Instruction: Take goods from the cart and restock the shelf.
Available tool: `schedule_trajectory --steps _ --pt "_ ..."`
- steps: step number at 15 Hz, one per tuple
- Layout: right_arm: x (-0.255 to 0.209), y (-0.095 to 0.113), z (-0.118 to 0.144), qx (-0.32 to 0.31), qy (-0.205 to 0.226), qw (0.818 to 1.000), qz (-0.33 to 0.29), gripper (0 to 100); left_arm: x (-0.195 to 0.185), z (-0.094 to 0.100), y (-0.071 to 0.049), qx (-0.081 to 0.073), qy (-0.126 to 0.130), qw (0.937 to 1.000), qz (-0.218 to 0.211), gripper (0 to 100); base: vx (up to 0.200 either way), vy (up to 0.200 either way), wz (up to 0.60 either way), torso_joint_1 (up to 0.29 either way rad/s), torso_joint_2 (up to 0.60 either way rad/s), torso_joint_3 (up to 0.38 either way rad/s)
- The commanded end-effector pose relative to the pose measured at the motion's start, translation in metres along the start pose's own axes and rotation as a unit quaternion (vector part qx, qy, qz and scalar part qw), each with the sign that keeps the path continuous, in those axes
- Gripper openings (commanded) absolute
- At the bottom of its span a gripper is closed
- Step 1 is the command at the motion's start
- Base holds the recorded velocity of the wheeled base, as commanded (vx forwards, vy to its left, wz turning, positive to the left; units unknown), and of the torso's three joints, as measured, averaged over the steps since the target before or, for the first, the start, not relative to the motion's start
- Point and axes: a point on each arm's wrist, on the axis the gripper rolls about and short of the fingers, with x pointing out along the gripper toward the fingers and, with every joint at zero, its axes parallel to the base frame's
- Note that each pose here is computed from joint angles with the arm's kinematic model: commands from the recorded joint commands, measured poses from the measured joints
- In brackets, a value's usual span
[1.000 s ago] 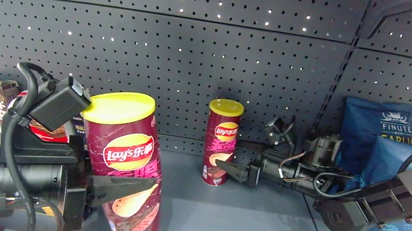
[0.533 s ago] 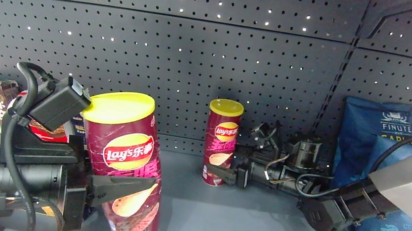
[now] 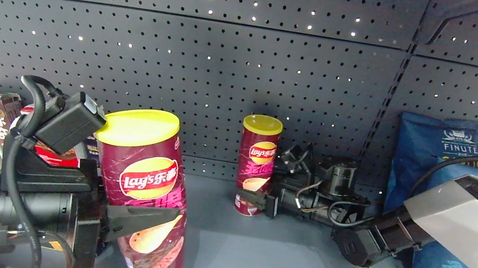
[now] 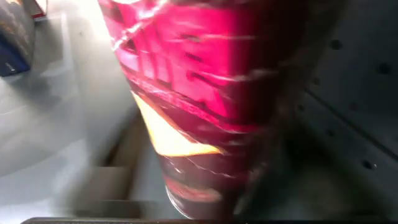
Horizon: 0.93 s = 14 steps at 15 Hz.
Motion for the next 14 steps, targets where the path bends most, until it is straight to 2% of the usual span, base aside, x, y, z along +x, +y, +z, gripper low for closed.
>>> schedule_trajectory --steps 1,5,8,11,14 --pt "0.003 0.003 -0.001 0.004 0.001 1.000 -0.005 0 0.000 0.000 0.000 0.000 0.000 1.0000 0.000 0 0.000 0.000 0.00 0.000 0.00 0.000" --pt "0.000 0.009 0.004 0.003 -0.001 1.000 -0.002 0 -0.001 -0.005 0.000 -0.004 0.007 1.0000 0.000 0 0.000 0.000 0.00 0.000 0.00 0.000" --pt "-0.018 0.021 0.015 0.000 -0.002 1.000 -0.002 0 -0.001 -0.007 0.000 -0.006 0.010 0.9999 0.002 0 0.000 0.000 0.00 0.000 0.00 0.000" --pt "-0.040 0.044 0.011 -0.006 -0.007 1.000 -0.010 0 -0.001 -0.009 0.000 -0.007 0.013 0.9999 0.002 0 0.000 0.000 0.00 0.000 0.00 0.000" --pt "-0.058 0.070 0.001 -0.005 -0.003 1.000 0.007 0 -0.001 -0.009 0.000 -0.007 0.013 0.9999 0.002 0 0.000 0.000 0.00 0.000 0.00 0.000"
